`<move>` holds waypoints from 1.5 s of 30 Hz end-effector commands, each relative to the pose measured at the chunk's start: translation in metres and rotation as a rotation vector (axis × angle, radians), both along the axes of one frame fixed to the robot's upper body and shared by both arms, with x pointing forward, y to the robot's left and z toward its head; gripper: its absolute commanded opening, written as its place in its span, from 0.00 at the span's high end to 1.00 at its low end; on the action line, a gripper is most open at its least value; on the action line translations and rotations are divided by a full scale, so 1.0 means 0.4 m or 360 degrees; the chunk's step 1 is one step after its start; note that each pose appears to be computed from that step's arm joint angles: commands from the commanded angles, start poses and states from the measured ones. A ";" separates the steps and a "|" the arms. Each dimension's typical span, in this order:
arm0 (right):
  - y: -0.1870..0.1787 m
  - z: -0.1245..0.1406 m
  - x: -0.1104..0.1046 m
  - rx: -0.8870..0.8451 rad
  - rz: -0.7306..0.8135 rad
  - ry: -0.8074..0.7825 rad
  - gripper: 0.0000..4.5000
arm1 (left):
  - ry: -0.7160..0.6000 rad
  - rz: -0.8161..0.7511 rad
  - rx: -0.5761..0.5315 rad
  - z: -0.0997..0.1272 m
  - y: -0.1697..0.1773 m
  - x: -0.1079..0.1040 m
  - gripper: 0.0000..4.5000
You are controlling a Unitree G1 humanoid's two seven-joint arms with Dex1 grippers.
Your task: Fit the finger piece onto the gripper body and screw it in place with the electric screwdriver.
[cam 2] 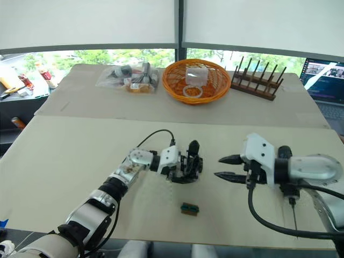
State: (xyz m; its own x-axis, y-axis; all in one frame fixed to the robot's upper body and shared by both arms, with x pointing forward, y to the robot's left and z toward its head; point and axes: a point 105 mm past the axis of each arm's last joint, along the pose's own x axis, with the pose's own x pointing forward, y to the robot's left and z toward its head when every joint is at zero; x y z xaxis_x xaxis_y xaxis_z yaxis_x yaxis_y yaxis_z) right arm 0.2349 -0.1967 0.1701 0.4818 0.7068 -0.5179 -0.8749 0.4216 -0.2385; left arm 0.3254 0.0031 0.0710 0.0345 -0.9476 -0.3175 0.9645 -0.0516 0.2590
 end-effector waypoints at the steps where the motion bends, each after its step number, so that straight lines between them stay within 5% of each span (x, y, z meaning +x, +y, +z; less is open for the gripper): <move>1: -0.041 0.050 0.011 -0.0002 -0.0218 -0.0047 0.48 | 0.0023 0.0045 0.0037 -0.006 0.047 -0.004 0.00; 8: -0.205 0.055 0.023 -0.0075 -0.0863 0.0267 0.00 | 0.0090 0.0014 -0.0037 0.134 0.177 -0.062 0.00; 16: -0.448 -0.043 0.001 -0.0297 -0.1681 0.0643 0.00 | 0.0093 -0.0205 -0.0076 0.351 0.236 -0.148 0.00; 21: -0.417 -0.085 -0.001 -0.0117 -0.1688 0.0950 0.00 | 0.0067 -0.0389 -0.0138 0.465 0.232 -0.198 0.00; 26: -0.418 -0.128 0.036 -0.0031 -0.1750 0.1014 0.00 | 0.0012 -0.0512 -0.0132 0.491 0.218 -0.232 0.00; 31: -0.393 -0.149 0.045 0.0002 -0.1629 0.1099 0.00 | 0.0045 -0.0554 -0.0114 0.495 0.219 -0.250 0.00; 34: -0.388 -0.147 0.057 -0.0085 -0.1498 0.1027 0.19 | 0.0039 -0.0521 -0.0076 0.483 0.219 -0.242 0.00; 39: -0.300 -0.018 0.104 -0.0415 -0.0747 0.0652 0.55 | 0.0051 -0.0492 0.0038 0.443 0.243 -0.230 0.00; 43: -0.269 -0.034 0.047 -0.0707 -0.0339 0.0745 0.58 | -0.0001 -0.0529 0.0069 0.445 0.236 -0.225 0.00; 45: -0.273 -0.066 0.070 -0.0819 -0.0291 0.0628 0.58 | -0.0001 -0.0567 0.0067 0.445 0.231 -0.226 0.00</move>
